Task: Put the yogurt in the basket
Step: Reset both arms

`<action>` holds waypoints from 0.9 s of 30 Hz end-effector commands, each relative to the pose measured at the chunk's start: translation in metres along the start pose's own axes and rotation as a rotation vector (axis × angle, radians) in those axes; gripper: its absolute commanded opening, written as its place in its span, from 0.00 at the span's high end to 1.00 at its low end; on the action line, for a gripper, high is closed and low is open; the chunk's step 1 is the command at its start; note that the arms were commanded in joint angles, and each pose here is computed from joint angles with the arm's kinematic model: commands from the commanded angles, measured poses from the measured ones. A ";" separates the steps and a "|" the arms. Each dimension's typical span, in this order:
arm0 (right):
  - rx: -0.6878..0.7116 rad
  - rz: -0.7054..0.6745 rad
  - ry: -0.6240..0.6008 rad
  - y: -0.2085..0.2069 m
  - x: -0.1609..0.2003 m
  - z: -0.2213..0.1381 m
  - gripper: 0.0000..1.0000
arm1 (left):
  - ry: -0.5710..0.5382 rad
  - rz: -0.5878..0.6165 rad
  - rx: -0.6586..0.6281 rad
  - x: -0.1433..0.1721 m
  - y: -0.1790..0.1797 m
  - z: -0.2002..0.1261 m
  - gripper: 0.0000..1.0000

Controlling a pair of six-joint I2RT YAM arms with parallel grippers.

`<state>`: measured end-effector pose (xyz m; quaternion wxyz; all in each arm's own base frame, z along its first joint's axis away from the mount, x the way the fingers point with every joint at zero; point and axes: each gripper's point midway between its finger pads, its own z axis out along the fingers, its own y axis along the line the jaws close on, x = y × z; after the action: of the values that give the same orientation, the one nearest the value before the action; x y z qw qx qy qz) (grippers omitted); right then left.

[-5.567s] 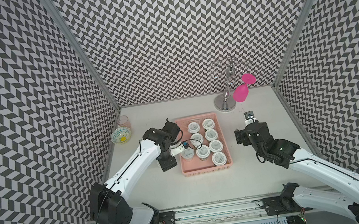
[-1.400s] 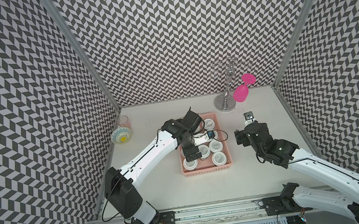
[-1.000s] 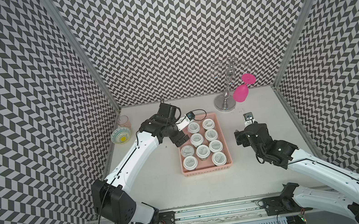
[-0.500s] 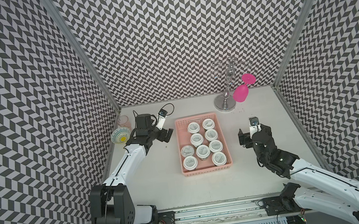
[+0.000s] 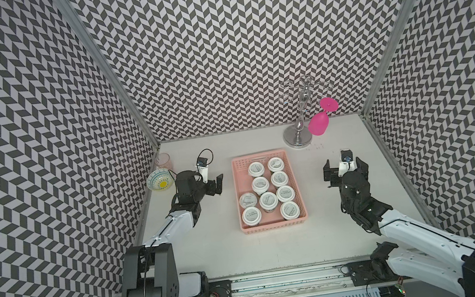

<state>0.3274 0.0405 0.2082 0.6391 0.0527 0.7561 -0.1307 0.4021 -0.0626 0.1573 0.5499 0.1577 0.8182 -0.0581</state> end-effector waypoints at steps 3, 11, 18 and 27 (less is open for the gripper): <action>0.089 0.118 -0.040 -0.023 0.006 0.007 0.00 | -0.173 -0.012 -0.089 -0.025 0.015 -0.005 0.00; 0.186 0.149 -0.042 -0.044 0.025 0.015 0.00 | -0.226 -0.008 -0.120 0.003 0.016 -0.006 0.00; 0.204 0.188 -0.079 -0.053 0.033 0.023 0.00 | -0.264 -0.048 -0.177 0.014 0.026 -0.009 0.00; 0.231 0.159 -0.070 -0.054 0.045 0.036 0.00 | -0.357 -0.205 -0.441 0.032 0.067 -0.039 0.00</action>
<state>0.3361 -0.0226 0.1436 0.6267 0.1621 0.7401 -0.1824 0.3869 -0.0092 0.1321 0.6600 0.0143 0.7511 0.0105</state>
